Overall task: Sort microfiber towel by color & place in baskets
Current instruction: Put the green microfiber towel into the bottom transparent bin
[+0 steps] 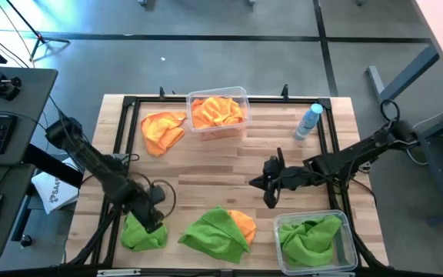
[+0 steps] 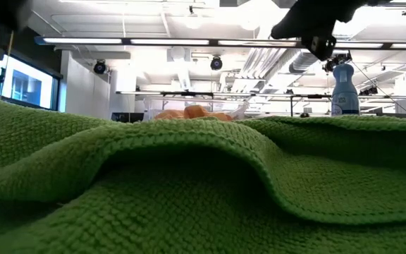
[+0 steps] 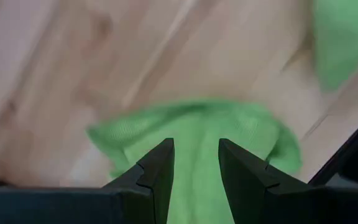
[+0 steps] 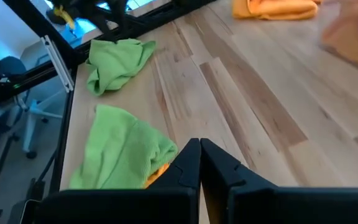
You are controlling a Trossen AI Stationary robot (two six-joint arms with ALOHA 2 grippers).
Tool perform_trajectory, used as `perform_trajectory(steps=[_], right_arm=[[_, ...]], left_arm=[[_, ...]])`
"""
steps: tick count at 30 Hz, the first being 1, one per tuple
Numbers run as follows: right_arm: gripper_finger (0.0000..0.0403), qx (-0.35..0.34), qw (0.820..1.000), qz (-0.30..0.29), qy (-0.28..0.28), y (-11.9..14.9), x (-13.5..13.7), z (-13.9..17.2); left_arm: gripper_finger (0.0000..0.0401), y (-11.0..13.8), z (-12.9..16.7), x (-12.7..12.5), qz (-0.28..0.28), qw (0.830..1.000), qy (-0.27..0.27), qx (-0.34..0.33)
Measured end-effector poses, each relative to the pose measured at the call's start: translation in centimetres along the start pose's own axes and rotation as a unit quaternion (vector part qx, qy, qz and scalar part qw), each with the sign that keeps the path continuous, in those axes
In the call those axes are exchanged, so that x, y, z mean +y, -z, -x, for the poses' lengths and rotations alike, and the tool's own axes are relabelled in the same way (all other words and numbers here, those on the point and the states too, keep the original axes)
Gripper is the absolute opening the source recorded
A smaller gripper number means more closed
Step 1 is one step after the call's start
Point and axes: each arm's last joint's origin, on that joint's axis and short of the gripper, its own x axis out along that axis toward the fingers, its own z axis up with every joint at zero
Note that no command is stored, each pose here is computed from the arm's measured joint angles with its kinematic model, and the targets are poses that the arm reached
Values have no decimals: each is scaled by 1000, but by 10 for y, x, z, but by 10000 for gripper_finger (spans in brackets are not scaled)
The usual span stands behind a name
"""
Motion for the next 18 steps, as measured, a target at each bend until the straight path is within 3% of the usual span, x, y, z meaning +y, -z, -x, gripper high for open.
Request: perform_trajectory(steps=[6,13,18], right_arm=[[0,5,1000,-7,1,4,-3,0],[0,11,1000,-6,-8,4,-2,0],[0,20,1000,-6,-20,5,-1,0]], left_arm=[[113,22,-30,-24,7,997,5,73],[113,33,-55,-41,1,997,11,78],[104,34,-71,-43,2,997,-16,81]])
